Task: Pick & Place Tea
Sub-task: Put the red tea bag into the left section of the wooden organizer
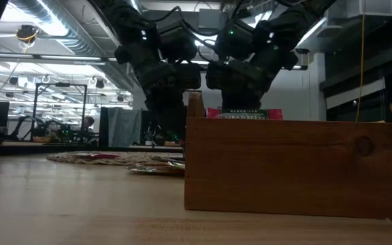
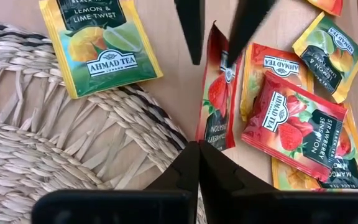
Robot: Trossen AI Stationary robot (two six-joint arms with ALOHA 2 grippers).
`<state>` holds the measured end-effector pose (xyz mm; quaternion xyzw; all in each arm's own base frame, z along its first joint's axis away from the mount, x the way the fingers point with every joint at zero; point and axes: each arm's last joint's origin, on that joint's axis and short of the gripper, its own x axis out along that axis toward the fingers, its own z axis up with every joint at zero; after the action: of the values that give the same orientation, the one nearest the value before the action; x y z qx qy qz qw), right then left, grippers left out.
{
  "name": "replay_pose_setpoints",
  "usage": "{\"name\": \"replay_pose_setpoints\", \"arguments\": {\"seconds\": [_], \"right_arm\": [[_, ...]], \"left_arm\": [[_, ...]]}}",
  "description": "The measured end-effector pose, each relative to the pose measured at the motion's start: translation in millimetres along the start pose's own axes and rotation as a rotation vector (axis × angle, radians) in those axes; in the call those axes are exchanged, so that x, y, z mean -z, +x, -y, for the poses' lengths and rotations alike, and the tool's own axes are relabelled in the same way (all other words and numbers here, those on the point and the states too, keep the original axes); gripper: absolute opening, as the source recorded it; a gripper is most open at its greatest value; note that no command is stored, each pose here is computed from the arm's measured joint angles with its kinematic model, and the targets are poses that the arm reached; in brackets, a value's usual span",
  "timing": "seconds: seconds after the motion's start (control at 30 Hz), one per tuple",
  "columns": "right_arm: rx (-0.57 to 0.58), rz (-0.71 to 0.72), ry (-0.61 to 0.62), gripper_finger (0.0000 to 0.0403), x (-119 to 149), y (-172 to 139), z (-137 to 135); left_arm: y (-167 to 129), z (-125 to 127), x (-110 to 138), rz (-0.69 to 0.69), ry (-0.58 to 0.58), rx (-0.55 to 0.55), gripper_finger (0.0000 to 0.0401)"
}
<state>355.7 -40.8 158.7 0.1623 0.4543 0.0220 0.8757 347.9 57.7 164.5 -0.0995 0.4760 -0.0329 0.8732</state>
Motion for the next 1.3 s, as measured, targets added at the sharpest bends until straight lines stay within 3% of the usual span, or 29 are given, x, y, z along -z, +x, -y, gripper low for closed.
{"name": "replay_pose_setpoints", "arguments": {"seconds": [0.17,0.47,0.63,0.87,1.07,1.3], "right_arm": [[-0.001,-0.016,0.025,0.0008,1.6,0.0,0.1],[-0.014,-0.025,0.025,0.0005,2.3,0.0,-0.2],[-0.005,-0.068,0.029,0.0004,6.6,-0.1,0.2],[-0.009,-0.098,0.008,0.0003,21.0,-7.3,-4.8],[-0.010,0.077,0.063,0.0002,37.3,-37.2,-9.2],[0.096,0.358,0.158,0.0002,59.6,-69.7,-14.2]], "left_arm": [[0.1,0.0,-1.0,0.010,0.002,0.000,0.0001],[-0.1,-0.8,-1.6,0.017,-0.028,0.002,0.0003],[-3.7,-6.9,1.8,-0.014,-0.095,0.005,0.0018],[-19.5,-9.9,3.2,0.038,-0.089,0.006,0.0041],[-29.9,-10.3,5.4,0.161,-0.060,0.000,0.0049],[-41.9,-7.3,-6.2,0.379,-0.039,0.000,0.0049]]}}
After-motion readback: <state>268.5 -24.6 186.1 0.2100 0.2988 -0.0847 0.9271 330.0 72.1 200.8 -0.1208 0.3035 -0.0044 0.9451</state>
